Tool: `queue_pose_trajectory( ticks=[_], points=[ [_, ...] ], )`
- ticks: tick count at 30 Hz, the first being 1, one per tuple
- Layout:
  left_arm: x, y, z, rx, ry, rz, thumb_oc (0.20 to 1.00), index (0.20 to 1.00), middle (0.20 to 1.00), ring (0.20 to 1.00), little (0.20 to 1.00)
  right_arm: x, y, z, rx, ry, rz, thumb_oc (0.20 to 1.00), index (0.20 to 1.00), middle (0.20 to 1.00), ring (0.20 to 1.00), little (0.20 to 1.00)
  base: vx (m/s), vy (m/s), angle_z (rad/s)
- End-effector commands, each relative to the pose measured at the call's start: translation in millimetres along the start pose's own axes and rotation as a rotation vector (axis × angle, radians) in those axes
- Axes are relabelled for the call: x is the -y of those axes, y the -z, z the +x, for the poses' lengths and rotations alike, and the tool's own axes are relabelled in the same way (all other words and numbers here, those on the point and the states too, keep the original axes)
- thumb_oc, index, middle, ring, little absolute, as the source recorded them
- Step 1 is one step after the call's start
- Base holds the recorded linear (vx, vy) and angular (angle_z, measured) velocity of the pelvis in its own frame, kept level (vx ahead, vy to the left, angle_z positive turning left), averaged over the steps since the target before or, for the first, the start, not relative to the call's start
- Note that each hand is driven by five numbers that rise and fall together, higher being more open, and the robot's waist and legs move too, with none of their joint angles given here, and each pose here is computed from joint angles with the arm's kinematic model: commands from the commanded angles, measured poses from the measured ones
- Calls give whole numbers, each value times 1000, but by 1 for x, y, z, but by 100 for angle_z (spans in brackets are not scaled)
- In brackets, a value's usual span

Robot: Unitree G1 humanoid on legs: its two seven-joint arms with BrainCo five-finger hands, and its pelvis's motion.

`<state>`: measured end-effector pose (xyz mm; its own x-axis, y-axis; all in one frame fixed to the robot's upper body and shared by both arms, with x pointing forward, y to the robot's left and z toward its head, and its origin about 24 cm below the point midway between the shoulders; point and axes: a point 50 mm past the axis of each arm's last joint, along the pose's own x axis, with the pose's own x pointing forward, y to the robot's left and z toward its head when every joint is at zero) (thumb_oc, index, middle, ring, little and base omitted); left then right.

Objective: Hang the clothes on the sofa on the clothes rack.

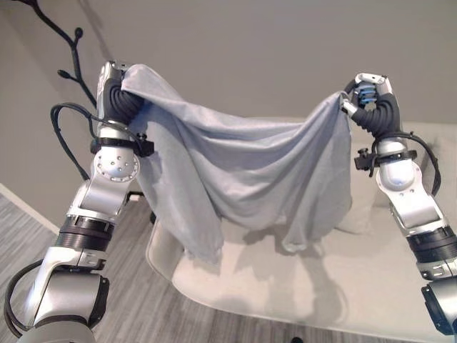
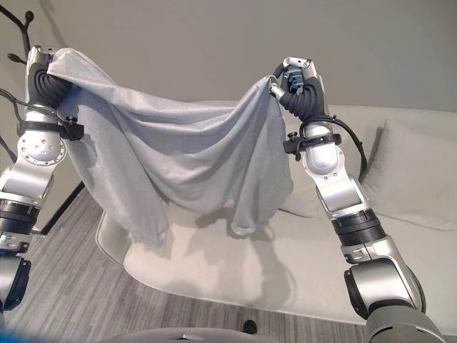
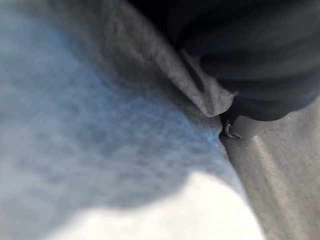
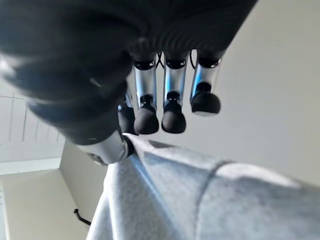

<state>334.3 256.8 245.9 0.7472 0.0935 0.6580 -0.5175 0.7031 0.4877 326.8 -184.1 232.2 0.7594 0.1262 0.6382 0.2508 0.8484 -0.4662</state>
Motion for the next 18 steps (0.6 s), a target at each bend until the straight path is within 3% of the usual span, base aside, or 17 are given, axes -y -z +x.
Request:
queue_pose_trajectory(
  ticks=[1, 6, 11, 18],
  points=[
    [-19, -7, 10, 46, -83, 32, 200, 200, 200, 200, 200, 8, -13, 11, 79, 64, -5, 200, 200, 200, 200, 200, -26, 96, 32],
    [-21, -16, 17, 83, -97, 27, 200, 200, 200, 200, 200, 8, -23, 18, 124, 69, -6, 200, 200, 200, 200, 200, -30, 136, 41],
    [-23, -21, 18, 103, -153, -29, 200, 200, 200, 200, 200, 9, -32, 21, 162, 79, -29, 200, 200, 200, 200, 200, -75, 420, 30],
    [-15, -34, 10, 175, -96, -49, 200, 200, 200, 200, 200, 20, -17, -1, 107, 112, -50, 200, 200, 200, 200, 200, 95, 516, 7]
  ],
)
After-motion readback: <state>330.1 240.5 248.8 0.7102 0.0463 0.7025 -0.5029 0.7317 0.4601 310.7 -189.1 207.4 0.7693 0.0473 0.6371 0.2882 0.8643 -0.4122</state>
